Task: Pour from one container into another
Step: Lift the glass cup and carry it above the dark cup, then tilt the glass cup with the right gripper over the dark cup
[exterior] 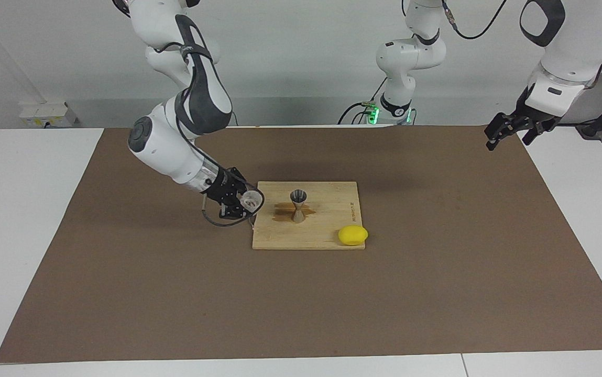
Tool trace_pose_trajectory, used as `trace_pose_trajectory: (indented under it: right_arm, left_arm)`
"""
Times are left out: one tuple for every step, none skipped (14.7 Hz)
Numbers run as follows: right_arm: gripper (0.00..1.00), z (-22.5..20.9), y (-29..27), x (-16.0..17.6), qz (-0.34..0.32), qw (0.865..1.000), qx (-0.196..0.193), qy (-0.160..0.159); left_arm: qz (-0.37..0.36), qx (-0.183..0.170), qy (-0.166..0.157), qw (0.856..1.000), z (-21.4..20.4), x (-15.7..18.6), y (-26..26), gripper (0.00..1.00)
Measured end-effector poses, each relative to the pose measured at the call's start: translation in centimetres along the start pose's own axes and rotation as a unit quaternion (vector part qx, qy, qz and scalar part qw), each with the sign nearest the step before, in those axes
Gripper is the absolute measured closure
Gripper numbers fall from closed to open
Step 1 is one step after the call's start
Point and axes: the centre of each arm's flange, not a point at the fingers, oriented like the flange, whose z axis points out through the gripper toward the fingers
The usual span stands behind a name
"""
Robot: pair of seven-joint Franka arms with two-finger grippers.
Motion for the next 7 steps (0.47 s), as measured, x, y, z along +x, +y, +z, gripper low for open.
trace_pose_trajectory:
  right_arm:
    - [0.5,0.3,0.0,-1.2,-0.007,1.0,0.001,0.012]
    - [0.5,0.7,0.1,-2.4,-0.018,1.0,0.002,0.026]
    - [0.5,1.0,0.3,-3.4,-0.031,0.999,0.003,0.039]
    - [0.5,1.3,0.4,-4.3,-0.042,0.998,0.004,0.052]
    - [0.5,1.5,0.6,-5.2,-0.055,0.997,0.005,0.062]
    - [0.5,1.7,0.8,-6.1,-0.067,0.995,0.005,0.07]
    - [0.5,1.9,1.1,-7.0,-0.075,0.994,0.006,0.076]
  left_arm:
    - [0.0,0.0,0.0,1.0,0.0,0.0,0.0,0.0]
    - [0.001,0.0,0.0,1.0,0.0,0.0,0.1,0.0]
    - [0.002,0.0,0.0,1.0,0.0,0.0,0.2,0.0]
    - [0.002,0.0,0.0,1.0,0.0,0.0,0.3,0.0]
    - [0.004,0.0,0.0,1.0,0.0,0.0,0.4,0.0]
    - [0.006,0.0,0.0,1.0,-0.1,0.0,0.6,0.0]
    - [0.007,0.0,0.001,1.0,-0.1,-0.1,0.8,0.0]
